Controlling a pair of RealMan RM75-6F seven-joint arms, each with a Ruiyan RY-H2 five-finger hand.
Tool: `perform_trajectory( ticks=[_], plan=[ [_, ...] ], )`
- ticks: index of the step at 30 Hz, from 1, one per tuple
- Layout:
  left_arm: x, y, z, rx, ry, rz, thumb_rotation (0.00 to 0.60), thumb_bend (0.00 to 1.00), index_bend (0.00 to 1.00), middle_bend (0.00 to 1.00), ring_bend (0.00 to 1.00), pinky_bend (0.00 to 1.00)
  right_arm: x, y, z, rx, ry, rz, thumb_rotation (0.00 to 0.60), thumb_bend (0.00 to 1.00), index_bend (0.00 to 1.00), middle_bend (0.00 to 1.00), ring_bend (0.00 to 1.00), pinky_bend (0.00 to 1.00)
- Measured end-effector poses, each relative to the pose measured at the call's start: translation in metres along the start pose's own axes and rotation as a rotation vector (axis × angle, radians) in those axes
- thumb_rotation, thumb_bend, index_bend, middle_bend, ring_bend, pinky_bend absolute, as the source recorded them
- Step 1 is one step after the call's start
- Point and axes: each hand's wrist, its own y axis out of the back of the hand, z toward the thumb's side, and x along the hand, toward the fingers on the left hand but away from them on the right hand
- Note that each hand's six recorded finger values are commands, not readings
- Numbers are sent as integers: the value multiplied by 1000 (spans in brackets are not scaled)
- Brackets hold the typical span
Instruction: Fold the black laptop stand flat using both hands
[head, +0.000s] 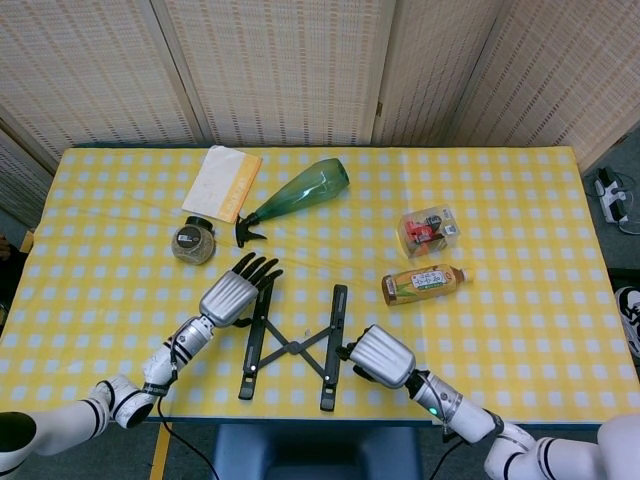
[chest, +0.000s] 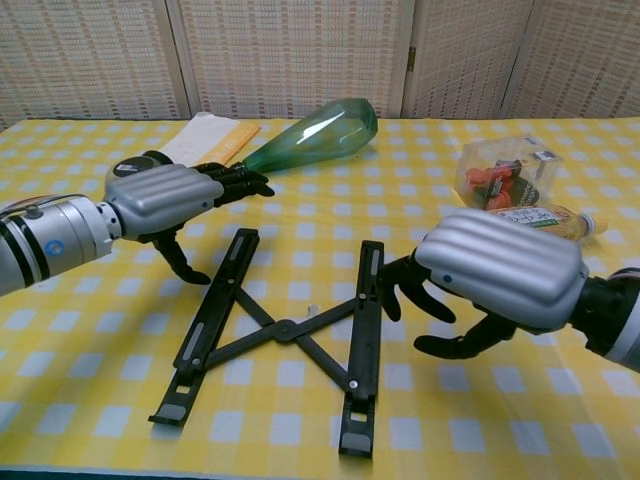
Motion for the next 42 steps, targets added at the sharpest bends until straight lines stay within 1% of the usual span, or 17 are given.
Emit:
perform_trajectory(
  ticks=[4,8,18,27,36,42],
  plan=[
    [1,-3,-7,5,33,-3,600,159,0,0,0,0,-3,-4,-1,0,-1,4,600,309,536,781,859,824],
    [1,-7,-12,16,48,-19,600,158,0,0,0,0,-6,-8,-1,2,-1,8,600,308,536,784,861,824],
    [0,-16,-6,-31,45,-37,600,159,0,0,0,0,-14,-22,0,7,-1,34,600,308,536,785,864,824],
    [0,-18,-4,-84,50,-41,600,159,0,0,0,0,-25,-35,1,45,8,46,600,309,536,785,863,823],
    [-1,-20,-3,-123,47,-50,600,158,0,0,0,0,-39,-43,3,88,19,37,600,308,536,785,862,824],
    [-1,-20,3,-182,37,-56,600,159,0,0,0,0,-47,-42,8,108,37,12,600,308,536,785,863,823]
  ],
)
